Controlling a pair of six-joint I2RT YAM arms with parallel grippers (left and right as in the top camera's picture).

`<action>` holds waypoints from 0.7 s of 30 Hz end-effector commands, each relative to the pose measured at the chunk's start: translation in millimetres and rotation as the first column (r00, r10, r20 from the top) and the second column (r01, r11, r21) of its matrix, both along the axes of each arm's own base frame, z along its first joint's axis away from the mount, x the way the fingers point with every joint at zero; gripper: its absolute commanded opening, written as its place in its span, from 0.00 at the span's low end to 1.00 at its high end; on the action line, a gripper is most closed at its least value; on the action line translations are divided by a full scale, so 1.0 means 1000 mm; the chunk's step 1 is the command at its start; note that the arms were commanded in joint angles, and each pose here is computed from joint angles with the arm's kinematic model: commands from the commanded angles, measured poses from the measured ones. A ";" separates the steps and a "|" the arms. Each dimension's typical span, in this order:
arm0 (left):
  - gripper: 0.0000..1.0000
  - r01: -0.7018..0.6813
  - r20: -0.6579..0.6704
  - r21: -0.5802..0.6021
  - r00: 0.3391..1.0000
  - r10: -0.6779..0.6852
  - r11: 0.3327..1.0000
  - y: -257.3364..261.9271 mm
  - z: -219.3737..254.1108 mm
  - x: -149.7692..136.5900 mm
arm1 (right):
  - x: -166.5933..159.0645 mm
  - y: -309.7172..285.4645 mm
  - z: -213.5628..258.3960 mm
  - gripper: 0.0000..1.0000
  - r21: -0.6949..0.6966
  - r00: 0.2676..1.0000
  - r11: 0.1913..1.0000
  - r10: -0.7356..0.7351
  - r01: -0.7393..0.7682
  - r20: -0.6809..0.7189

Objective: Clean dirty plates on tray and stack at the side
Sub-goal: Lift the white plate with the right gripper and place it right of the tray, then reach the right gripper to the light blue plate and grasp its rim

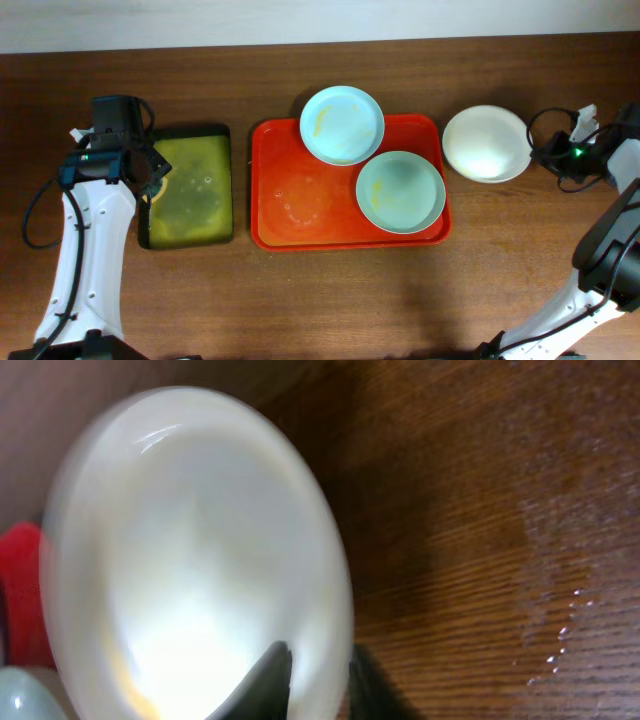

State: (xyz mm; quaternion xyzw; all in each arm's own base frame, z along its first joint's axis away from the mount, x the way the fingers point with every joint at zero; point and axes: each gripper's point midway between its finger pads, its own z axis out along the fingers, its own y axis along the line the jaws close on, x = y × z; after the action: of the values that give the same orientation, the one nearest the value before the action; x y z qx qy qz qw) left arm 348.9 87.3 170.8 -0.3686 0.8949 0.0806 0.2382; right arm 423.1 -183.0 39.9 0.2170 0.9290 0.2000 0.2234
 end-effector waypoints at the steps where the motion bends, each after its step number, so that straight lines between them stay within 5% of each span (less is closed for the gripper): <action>1: 0.00 -0.003 -0.002 -0.017 1.000 0.003 1.000 -0.001 -0.004 0.000 | 0.013 0.000 0.030 0.41 0.041 0.999 0.999 -0.021 0.020 0.034; 6: 0.00 0.006 0.010 -0.033 1.000 -0.005 0.999 -0.004 -0.004 0.003 | 0.063 0.050 0.116 0.37 0.107 0.957 0.981 0.131 -0.163 0.258; 8: 0.00 0.006 0.010 -0.033 1.000 -0.006 0.999 -0.004 -0.004 0.003 | 0.087 0.093 0.123 0.39 0.036 0.921 0.965 0.238 -0.262 0.307; 14: 0.00 0.009 0.003 -0.040 1.000 -0.008 0.999 -0.005 -0.007 0.004 | 0.126 0.225 0.065 0.52 -0.391 0.839 0.802 0.531 -0.452 0.119; 21: 0.00 0.008 -0.009 -0.041 1.000 -0.008 0.999 -0.005 -0.011 0.005 | 0.126 0.306 0.002 0.52 -0.417 0.794 0.731 0.607 -0.540 0.035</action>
State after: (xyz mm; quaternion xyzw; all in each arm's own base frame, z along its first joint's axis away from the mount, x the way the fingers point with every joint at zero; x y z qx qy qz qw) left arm 353.5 81.5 163.6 -0.3656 0.8994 0.0634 0.2310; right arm 545.9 125.5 53.6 -0.1565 0.9426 0.1145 0.2720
